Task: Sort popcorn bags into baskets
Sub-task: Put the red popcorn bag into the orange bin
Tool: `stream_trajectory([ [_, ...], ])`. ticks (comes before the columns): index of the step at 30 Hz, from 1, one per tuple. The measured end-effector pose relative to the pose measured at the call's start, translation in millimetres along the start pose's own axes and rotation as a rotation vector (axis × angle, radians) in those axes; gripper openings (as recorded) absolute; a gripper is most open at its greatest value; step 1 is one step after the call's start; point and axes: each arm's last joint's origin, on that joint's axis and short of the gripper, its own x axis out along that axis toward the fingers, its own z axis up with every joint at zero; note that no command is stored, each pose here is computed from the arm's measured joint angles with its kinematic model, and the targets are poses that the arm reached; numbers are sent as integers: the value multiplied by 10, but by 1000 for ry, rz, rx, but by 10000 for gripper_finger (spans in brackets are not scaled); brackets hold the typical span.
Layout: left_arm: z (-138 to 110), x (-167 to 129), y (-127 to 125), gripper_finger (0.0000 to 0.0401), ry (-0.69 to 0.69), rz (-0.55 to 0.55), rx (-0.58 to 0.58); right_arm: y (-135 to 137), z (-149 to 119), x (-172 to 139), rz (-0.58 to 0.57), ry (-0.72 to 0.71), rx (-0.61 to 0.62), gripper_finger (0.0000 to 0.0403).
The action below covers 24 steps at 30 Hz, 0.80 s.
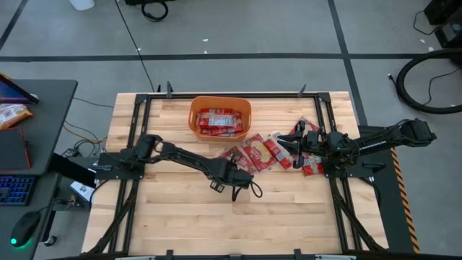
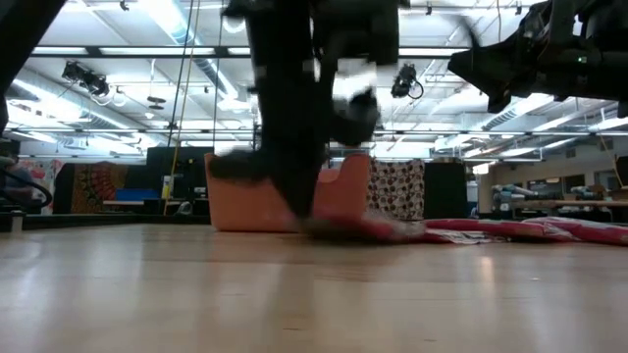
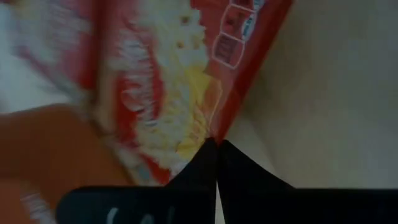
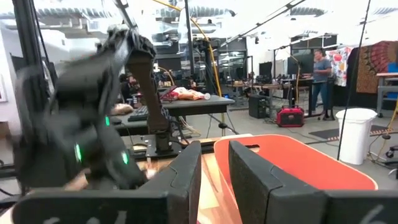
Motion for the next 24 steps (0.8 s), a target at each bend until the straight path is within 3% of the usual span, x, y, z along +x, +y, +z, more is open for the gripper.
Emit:
stream_trajectory([
  [9,-302,-690,406,2,-113,65,-199,-10,-1,0,-34,1,-25,87],
  [16,-637,-1103,599,2,-89,202,-309,-11,-1,0,-38,1,-20,87],
  [24,-996,-1169,973,1,5,354,-436,-17,2,0,-58,-1,-25,87],
])
